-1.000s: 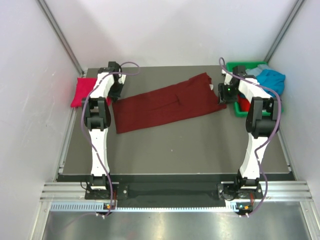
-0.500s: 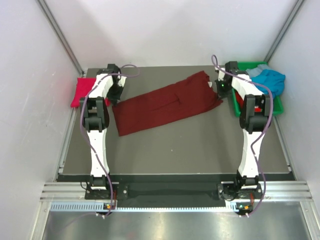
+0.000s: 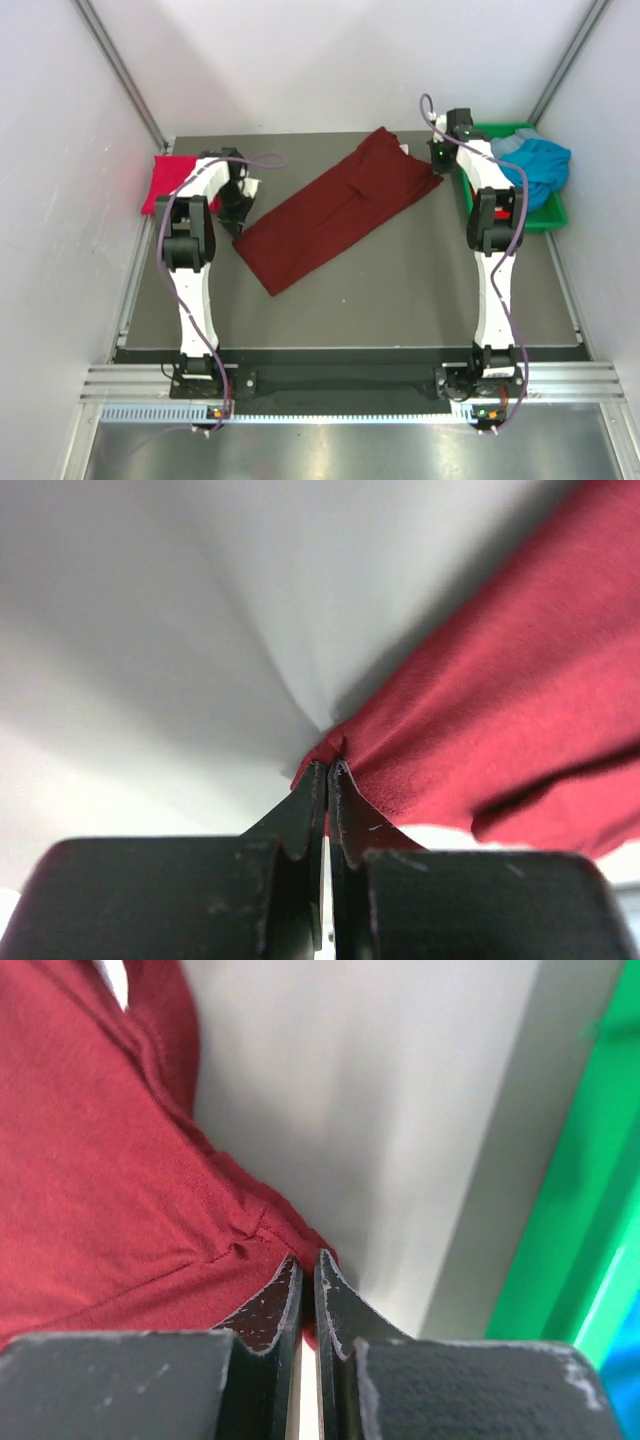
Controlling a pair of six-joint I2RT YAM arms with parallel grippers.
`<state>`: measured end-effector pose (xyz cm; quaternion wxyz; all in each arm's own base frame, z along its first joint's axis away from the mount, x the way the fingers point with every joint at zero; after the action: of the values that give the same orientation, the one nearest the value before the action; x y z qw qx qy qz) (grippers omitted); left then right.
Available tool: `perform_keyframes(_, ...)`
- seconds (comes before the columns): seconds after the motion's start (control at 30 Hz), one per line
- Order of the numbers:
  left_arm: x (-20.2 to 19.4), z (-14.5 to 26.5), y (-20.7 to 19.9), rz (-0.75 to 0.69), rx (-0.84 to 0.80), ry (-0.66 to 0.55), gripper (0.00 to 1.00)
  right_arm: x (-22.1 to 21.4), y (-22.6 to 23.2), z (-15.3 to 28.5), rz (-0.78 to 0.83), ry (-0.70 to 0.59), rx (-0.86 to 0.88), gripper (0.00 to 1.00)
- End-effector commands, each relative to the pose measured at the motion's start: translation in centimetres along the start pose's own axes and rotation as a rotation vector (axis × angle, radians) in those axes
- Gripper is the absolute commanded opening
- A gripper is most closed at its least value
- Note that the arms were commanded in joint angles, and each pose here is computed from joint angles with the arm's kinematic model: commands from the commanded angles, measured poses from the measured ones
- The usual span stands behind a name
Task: Fold and stack the t-shirts
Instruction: Fold the tshirt
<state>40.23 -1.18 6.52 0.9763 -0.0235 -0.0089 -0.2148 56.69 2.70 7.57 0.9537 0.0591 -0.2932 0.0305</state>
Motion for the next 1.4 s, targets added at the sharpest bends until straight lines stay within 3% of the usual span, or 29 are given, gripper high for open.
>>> perform_keyframes(0.0,-1.9,2.0,-4.6,-0.074,-0.097,0.059,0.00,4.5,0.5,0.6,0.035,-0.159,-0.030,0.02)
perform_keyframes(0.33,-5.7,3.2,-12.4,-0.203,-0.151,0.117,0.00,8.1,3.3,0.0,0.054,-0.304,0.013,0.02)
perform_keyframes(0.5,-7.0,3.4,-13.5,-0.224,-0.152,0.130,0.00,8.1,5.5,-0.3,0.080,-0.311,0.031,0.02)
perform_keyframes(0.8,-10.3,4.1,-15.1,-0.252,-0.171,0.146,0.00,9.1,4.8,-1.5,0.092,-0.364,-0.028,0.02)
perform_keyframes(1.13,-11.5,4.5,-18.0,-0.414,-0.128,0.157,0.00,10.3,5.0,-2.7,0.106,-0.436,-0.054,0.03)
perform_keyframes(1.17,-11.5,4.5,-18.0,-0.421,-0.117,0.160,0.00,10.5,5.0,-2.6,0.106,-0.445,-0.057,0.06)
perform_keyframes(1.2,-11.6,4.6,-18.2,-0.428,-0.115,0.158,0.00,10.9,5.0,-2.3,0.104,-0.459,-0.062,0.26)
perform_keyframes(1.27,-11.6,4.5,-17.9,-0.423,-0.090,0.160,0.02,11.7,5.4,-1.2,0.104,-0.484,-0.063,0.48)
perform_keyframes(1.3,-11.5,4.5,-17.8,-0.418,-0.081,0.155,0.11,11.9,5.4,-0.2,0.104,-0.485,-0.081,0.60)
perform_keyframes(1.37,-11.5,4.5,-17.7,-0.415,-0.069,0.154,0.23,11.7,5.2,1.1,0.101,-0.470,-0.100,0.69)
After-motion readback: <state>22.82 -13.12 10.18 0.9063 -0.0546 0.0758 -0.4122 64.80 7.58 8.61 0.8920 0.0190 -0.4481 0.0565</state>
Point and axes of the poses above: each gripper's point midway between its finger pads, its own z axis back along the fingers, its own y axis along the line the jaws close on, x = y × z, the point moved 4 cm from there along z, back along the fingers, and after that the axes turned 9 degrees about -z, right-handed, at the moved point
